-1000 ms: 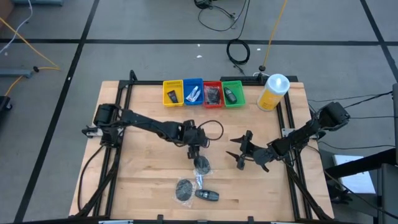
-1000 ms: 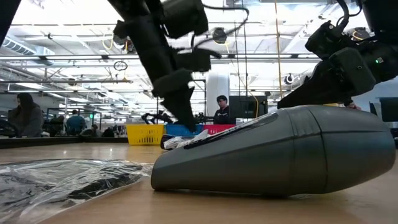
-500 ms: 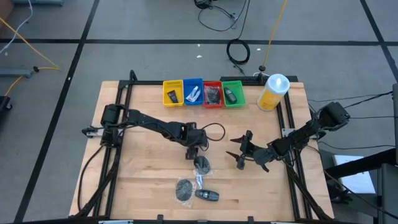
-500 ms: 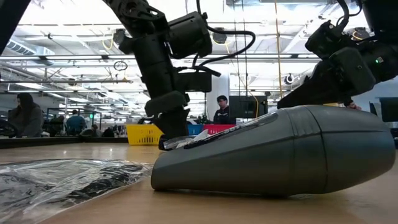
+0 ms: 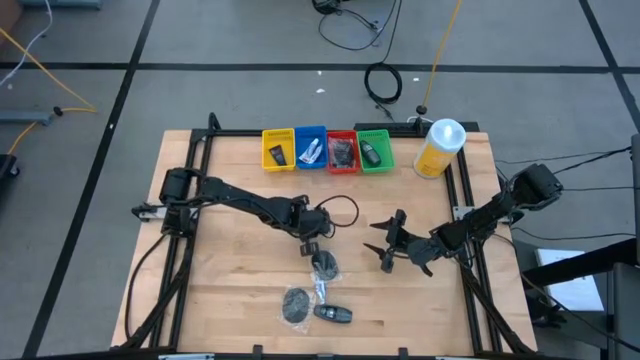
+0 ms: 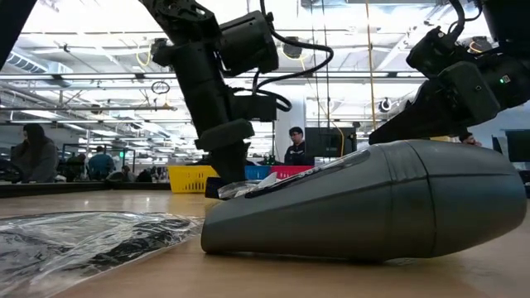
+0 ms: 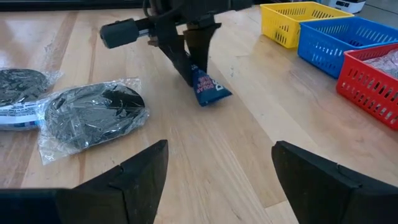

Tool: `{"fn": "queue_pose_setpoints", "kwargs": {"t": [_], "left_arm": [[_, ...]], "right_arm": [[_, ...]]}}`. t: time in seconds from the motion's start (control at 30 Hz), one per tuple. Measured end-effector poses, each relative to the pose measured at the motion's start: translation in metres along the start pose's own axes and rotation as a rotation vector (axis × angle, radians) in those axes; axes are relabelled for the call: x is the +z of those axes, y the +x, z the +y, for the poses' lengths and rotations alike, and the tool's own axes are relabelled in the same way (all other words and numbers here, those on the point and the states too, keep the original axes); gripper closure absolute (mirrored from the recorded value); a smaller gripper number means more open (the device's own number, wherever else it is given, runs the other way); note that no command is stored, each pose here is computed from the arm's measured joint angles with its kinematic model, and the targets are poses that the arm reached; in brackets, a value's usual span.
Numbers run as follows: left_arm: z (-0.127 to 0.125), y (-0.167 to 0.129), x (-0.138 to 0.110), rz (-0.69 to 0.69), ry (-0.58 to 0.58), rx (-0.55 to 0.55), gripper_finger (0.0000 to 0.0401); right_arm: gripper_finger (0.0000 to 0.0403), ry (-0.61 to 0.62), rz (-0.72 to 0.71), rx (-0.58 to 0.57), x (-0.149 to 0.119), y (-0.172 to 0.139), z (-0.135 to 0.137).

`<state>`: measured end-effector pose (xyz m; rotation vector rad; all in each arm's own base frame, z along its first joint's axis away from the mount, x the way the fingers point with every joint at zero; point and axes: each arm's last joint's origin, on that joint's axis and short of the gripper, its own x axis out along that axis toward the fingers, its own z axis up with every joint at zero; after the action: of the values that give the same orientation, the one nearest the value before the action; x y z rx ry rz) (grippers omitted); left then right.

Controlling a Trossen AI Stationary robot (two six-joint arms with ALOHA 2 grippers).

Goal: Pick & Place Travel size toiletries
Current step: Put the blue shave cream into the yellow basket

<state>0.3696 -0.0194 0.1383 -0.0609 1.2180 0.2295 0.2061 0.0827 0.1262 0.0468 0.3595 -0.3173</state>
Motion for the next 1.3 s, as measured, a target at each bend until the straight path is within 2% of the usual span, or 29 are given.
{"fn": "queue_pose_setpoints", "kwargs": {"t": [0.23, 0.33, 0.47, 0.6, 0.8, 0.97, 1.17, 1.3], "left_arm": [[0.002, -0.035, -0.003, -0.013, -0.169, 0.014, 0.035], [0.011, -0.055, -0.004, -0.034, -0.267, 0.049, 0.0351], [0.036, -0.084, -0.005, -0.09, -0.416, 0.121, 0.0359], [0.082, -0.1, -0.002, -0.133, -0.555, 0.181, 0.0357], [0.166, -0.092, -0.01, -0.099, -0.76, 0.297, 0.0353], [0.216, -0.076, -0.018, -0.092, -0.897, 0.337, 0.0353], [0.243, -0.054, -0.018, -0.121, -0.956, 0.253, 0.0352], [0.249, -0.042, -0.022, -0.087, -0.968, 0.269, 0.0352]], "right_arm": [[0.0126, -0.001, 0.007, 0.001, -0.001, 0.0, 0.0], [0.0126, 0.0, 0.026, 0.056, -0.001, 0.0, 0.001], [0.0126, -0.004, 0.038, 0.087, -0.001, 0.001, 0.001], [0.0126, 0.002, 0.038, 0.069, 0.0, 0.004, -0.002], [0.0126, 0.006, 0.038, 0.061, 0.0, 0.005, -0.004], [0.0126, 0.006, 0.038, 0.061, 0.0, 0.005, -0.004], [0.0126, 0.006, 0.038, 0.061, 0.0, 0.005, -0.004], [0.0126, 0.006, 0.038, 0.061, 0.0, 0.005, -0.004]]}}
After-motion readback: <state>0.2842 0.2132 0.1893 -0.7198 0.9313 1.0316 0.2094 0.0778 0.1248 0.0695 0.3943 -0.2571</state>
